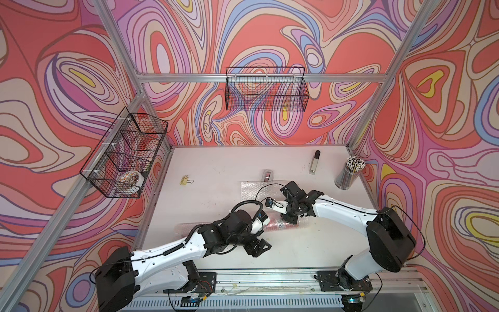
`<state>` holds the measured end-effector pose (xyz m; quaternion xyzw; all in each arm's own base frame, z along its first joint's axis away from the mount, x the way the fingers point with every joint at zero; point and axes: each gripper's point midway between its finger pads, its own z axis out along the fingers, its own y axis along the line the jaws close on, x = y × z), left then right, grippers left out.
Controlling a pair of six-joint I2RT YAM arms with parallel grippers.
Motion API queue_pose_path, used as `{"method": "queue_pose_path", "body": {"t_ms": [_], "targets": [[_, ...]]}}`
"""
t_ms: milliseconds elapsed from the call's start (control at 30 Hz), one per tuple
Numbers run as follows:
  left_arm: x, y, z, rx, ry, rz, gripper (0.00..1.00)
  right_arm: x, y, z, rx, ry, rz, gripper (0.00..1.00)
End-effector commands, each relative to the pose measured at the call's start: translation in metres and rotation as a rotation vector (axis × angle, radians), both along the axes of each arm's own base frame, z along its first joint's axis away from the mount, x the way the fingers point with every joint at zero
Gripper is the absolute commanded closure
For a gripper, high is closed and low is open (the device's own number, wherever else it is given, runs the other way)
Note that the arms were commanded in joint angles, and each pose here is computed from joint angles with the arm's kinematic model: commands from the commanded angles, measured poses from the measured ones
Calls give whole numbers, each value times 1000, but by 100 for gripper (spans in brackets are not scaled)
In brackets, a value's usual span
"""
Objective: Wrap wine bottles in bubble wrap
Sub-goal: Wrap the wine bottle in bubble wrap.
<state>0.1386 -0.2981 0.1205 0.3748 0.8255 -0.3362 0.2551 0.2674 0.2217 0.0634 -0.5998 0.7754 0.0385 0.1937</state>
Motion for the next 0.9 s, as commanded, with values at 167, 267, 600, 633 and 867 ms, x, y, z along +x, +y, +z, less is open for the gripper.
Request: {"method": "queue_pose_path", "body": {"t_ms": [167,267,600,633,867], "targets": [[45,-15,3,-103,-170,96,25,5,-1,-5,40,12,-36,69],[57,-11,-11,-64,-140,117,26,9,-5,-7,34,3,-59,66],[78,-2,-28,-49,-67,155,28,30,-17,20,82,-113,-158,54],[78,-2,-32,-42,-54,153,28,31,-19,25,84,-131,-165,54],[83,-5,-48,-25,13,139,29,16,-27,54,133,-180,-142,42]]}}
